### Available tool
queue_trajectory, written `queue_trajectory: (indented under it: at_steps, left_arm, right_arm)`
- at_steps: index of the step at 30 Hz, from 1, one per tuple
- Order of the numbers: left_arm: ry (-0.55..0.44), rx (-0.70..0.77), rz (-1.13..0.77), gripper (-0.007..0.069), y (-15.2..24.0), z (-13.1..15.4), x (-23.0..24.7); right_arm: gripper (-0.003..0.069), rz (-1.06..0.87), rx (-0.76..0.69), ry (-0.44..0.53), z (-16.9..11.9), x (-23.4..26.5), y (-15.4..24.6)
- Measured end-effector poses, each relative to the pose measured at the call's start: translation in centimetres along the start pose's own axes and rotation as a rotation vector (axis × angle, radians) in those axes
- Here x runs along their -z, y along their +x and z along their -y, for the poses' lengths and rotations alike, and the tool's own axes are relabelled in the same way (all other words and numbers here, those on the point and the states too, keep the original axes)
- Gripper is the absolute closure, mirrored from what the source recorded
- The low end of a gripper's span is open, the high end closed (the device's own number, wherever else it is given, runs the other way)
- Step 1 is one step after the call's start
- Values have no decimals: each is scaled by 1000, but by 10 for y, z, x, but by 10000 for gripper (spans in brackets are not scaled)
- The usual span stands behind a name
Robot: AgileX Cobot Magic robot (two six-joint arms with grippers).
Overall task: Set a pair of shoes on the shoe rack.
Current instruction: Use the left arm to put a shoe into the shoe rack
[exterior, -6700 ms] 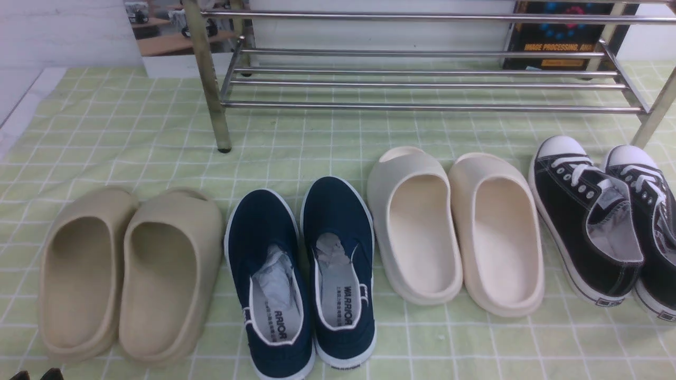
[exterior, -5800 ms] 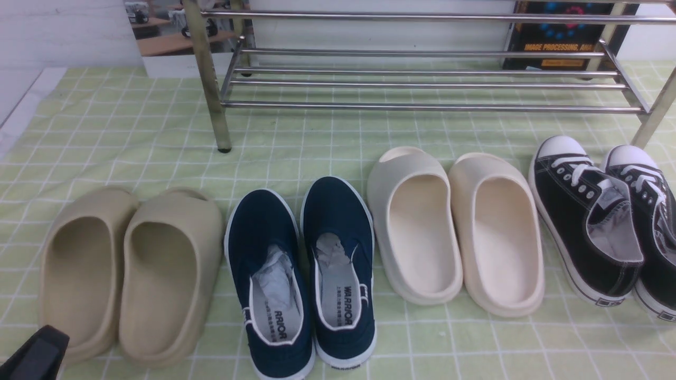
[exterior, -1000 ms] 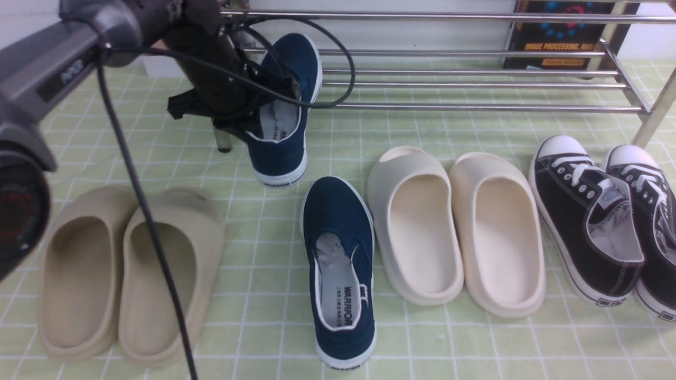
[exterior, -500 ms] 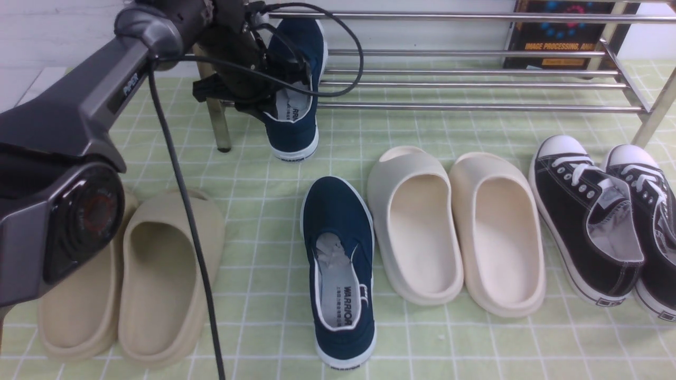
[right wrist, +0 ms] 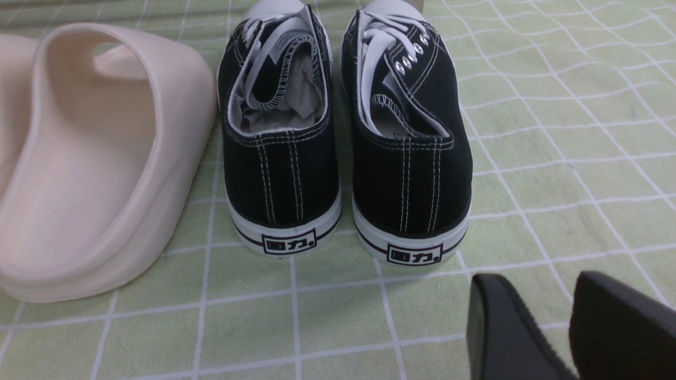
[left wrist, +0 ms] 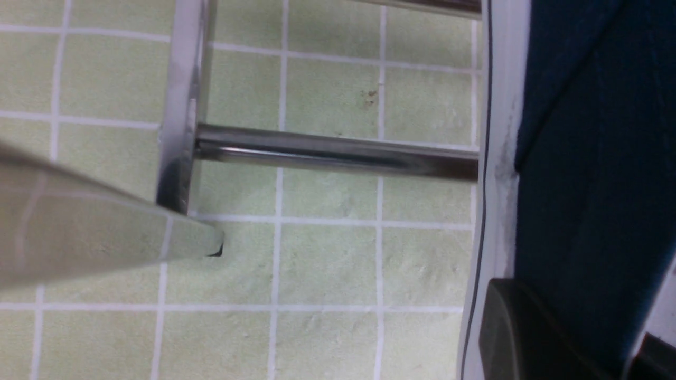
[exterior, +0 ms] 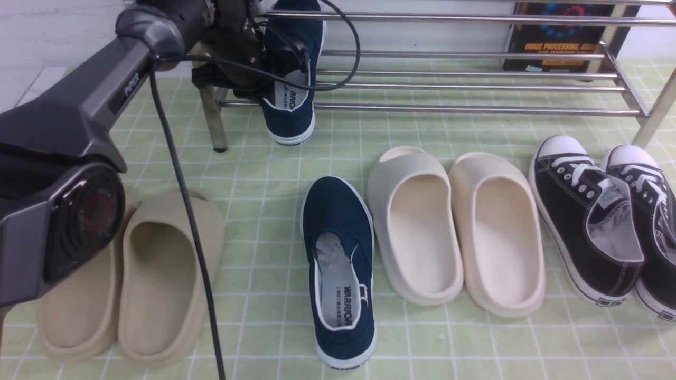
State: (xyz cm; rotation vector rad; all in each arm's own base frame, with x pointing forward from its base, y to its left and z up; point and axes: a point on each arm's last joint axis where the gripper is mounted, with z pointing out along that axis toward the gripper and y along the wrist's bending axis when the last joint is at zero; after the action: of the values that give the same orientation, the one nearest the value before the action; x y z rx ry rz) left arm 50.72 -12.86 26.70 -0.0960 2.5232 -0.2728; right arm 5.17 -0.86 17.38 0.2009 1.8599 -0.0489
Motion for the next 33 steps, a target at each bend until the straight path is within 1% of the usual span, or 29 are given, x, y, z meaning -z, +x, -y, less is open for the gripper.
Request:
queue_trajectory:
  at_steps: [10,14,20,24,27,30,32,33]
  left_arm:
    - [-15,13,6,610,-3,-10,0]
    - [-16,14,6,591,-3,-10,0]
    - [-10,15,26,502,-6,-9,1]
    - [1,21,43,384,-9,-8,9]
    - [5,22,48,326,-11,-6,19]
    - [7,21,50,319,-13,-5,33]
    - [3,20,53,333,-15,-5,49]
    - [-3,20,56,351,-17,-6,59]
  right_arm:
    - [420,0,0,0,0,0,0]
    - [420,0,0,0,0,0,0]
    - [420,0,0,0,0,0,0]
    - [420,0,0,0,0,0,0]
    - [420,0,0,0,0,0,0]
    - [420,0,0,0,0,0,0]
    - [420,0,0,0,0,0,0]
    - [420,0,0,0,0,0,0]
